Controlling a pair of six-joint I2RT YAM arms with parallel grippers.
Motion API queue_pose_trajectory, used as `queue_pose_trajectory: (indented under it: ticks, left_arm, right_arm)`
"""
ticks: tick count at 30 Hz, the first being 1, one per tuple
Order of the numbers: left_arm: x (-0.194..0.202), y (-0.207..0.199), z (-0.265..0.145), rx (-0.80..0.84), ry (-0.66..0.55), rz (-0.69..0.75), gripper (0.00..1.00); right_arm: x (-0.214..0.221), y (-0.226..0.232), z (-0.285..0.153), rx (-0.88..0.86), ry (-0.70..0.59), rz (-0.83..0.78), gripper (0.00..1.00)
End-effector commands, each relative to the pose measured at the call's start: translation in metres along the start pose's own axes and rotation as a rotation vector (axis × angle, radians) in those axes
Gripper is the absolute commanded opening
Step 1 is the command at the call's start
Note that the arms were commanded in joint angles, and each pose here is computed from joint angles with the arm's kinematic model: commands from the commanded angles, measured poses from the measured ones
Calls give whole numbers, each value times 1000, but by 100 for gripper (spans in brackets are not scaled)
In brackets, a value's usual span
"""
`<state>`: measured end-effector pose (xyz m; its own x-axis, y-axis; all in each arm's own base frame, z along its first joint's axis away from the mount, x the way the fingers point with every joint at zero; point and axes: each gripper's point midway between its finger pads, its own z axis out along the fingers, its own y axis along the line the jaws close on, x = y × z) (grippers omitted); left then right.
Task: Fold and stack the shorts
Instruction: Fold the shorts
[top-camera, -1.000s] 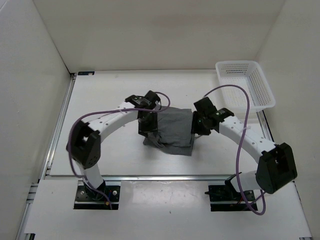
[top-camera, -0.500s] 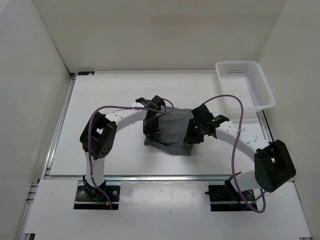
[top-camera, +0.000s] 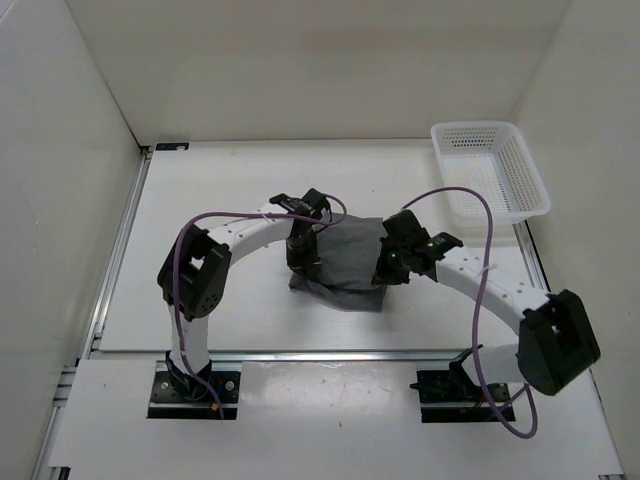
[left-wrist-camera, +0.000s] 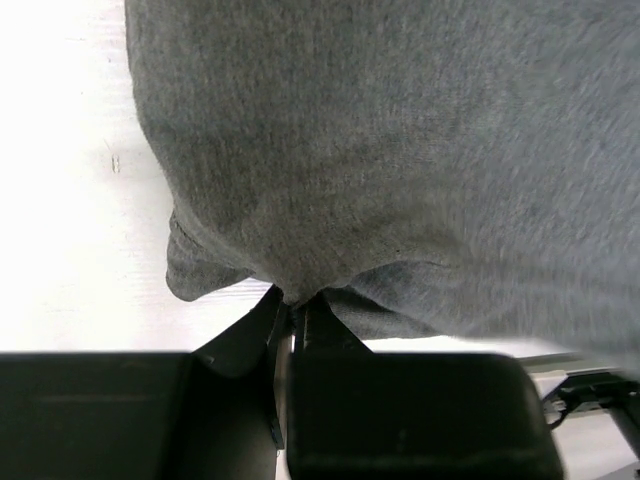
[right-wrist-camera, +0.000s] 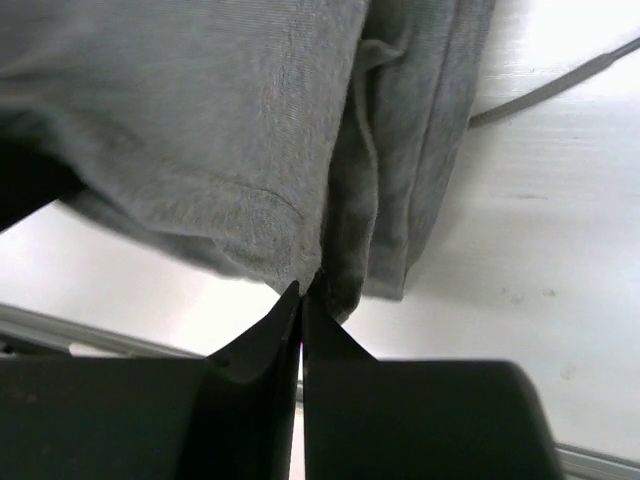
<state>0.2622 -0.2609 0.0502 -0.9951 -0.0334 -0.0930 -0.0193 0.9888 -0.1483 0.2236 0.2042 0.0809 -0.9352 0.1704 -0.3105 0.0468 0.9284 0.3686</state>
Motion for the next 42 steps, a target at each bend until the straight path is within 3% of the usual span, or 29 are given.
queue_pose_trajectory:
  ticks: [1,5,12,13,14,16,17,20,22,24,26,27,29,30,36,42]
  left_arm:
    - [-8,-9,-29,60,-75,-33,10]
    - [-4,-10,-23,55,-65,-45,10]
    - [6,-12,-21,50,-53,-47,10]
    - [6,-12,-21,50,-53,-47,18]
    - [7,-12,-29,63,-66,-46,25]
    - [16,-9,-37,58,-58,-49,46]
    - [18,-7,-48,72,-72,-48,67]
    - [23,1,-67,64,-93,-58,70]
    - [17,-1,-86,84,-140,-57,71]
    - [14,-5,-93,96,-152,-57,66]
    - [3,-13,-103,123,-193,-48,38]
    - [-3,-18,-94,117,-187,-48,27]
    - [-15,-27,-90,117,-202,-39,10]
    - [-20,-28,-73,81,-179,-30,10]
    - [-45,-30,-30,16,-165,-3,10]
    - [-15,-4,11,-55,-54,6,10]
  right_arm:
    - [-12,12,-33,-25,-96,-73,0]
    - [0,6,-46,2,-105,-105,0]
    - [41,-33,-13,104,3,-106,3]
    - [44,-38,-10,123,10,-107,12]
    - [44,-38,-10,124,10,-107,28]
    - [43,-38,-11,129,17,-119,46]
    - [39,-39,-15,139,-1,-131,72]
    - [20,-31,-29,148,-64,-140,84]
    - [2,-25,-41,156,-129,-156,84]
    - [-10,-26,-46,177,-161,-155,72]
    - [-25,-20,-48,189,-190,-155,50]
    - [-32,-17,-47,189,-198,-161,25]
    - [-44,-3,-38,174,-191,-173,12]
    - [-47,-4,-33,189,-181,-176,4]
    - [-67,-18,28,166,-77,-84,0]
    - [-58,-42,75,199,24,-99,0]
